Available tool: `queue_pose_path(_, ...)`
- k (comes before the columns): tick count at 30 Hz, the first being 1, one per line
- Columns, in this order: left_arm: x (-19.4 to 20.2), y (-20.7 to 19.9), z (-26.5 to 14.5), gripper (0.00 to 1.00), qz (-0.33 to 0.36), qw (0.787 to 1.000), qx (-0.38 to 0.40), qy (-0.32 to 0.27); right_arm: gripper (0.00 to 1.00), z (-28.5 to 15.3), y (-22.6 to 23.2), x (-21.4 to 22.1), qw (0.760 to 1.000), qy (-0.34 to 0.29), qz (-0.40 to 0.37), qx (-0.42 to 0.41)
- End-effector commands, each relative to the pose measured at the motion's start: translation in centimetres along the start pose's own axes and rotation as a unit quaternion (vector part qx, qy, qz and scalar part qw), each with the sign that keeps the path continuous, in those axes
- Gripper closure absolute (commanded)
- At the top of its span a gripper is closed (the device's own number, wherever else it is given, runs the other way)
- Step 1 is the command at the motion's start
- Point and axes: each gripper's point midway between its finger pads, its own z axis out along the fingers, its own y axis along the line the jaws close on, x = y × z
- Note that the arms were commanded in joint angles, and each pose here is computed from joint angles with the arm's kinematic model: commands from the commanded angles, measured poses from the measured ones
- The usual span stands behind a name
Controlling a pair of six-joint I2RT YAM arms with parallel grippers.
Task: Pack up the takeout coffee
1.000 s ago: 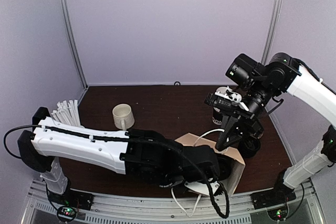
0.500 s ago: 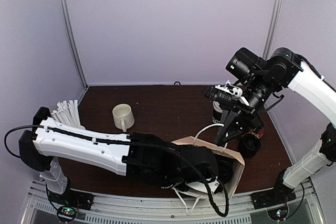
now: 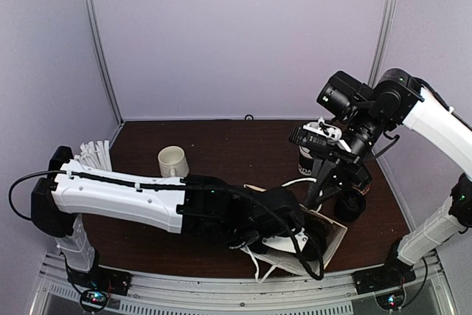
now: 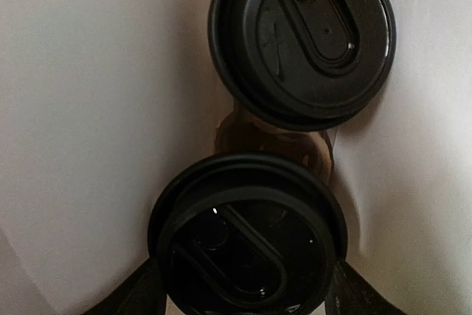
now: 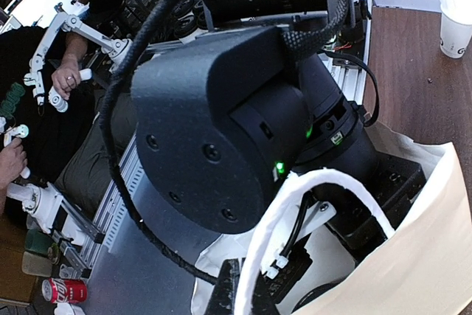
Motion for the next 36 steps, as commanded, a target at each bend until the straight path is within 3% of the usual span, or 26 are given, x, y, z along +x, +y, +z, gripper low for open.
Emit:
queue_pose_path(1, -0.6, 0.4, 0.7, 0.6, -0.025, 0.999, -0.009, -0.019, 1.0, 0.1, 0.8, -0.1, 1.0, -0.006, -0.003, -0.022)
queue_pose_path(6, -0.6, 0.6, 1.3, 0.6, -0.033, 0.999, -0.018, -0.028, 0.98, 0.1, 0.9, -0.4, 1.0, -0.006, -0.001, -0.028)
queue_pose_path(11, -0.4, 0.6, 1.3, 0.6, -0.033, 0.999, -0.023, -0.027, 0.61, -0.3, 0.9, 1.3, 0.999, 0.045, -0.01, -0.015)
queue_pose_path(14, -0.2, 0.7, 1.0, 0.6, -0.038, 0.999, -0.022, -0.025, 0.47, -1.6, 0.7, 2.8, 0.997, 0.081, -0.01, 0.005)
queue_pose_path(20, 0.4, 1.0, 0.9, 0.6, -0.049, 0.998, -0.027, -0.019, 0.2, -5.6, -0.9, 4.5, 0.993, 0.067, 0.001, 0.096)
queue_pose_path(26, 0.6, 2.0, 0.4, 0.6, -0.091, 0.995, -0.027, -0.039, 0.1, -5.1, -2.9, 11.1, 0.98, 0.146, 0.051, 0.124)
queue_pose_path(31, 0.8, 1.6, 0.9, 0.6, -0.091, 0.995, -0.023, -0.033, 0.09, -3.1, -3.8, 17.5, 0.963, 0.226, 0.084, 0.12)
queue_pose_path(36, 0.8, 1.8, 1.0, 0.6, -0.101, 0.994, -0.024, -0.036, 0.09, -2.1, -5.5, 21.4, 0.937, 0.301, 0.068, 0.162)
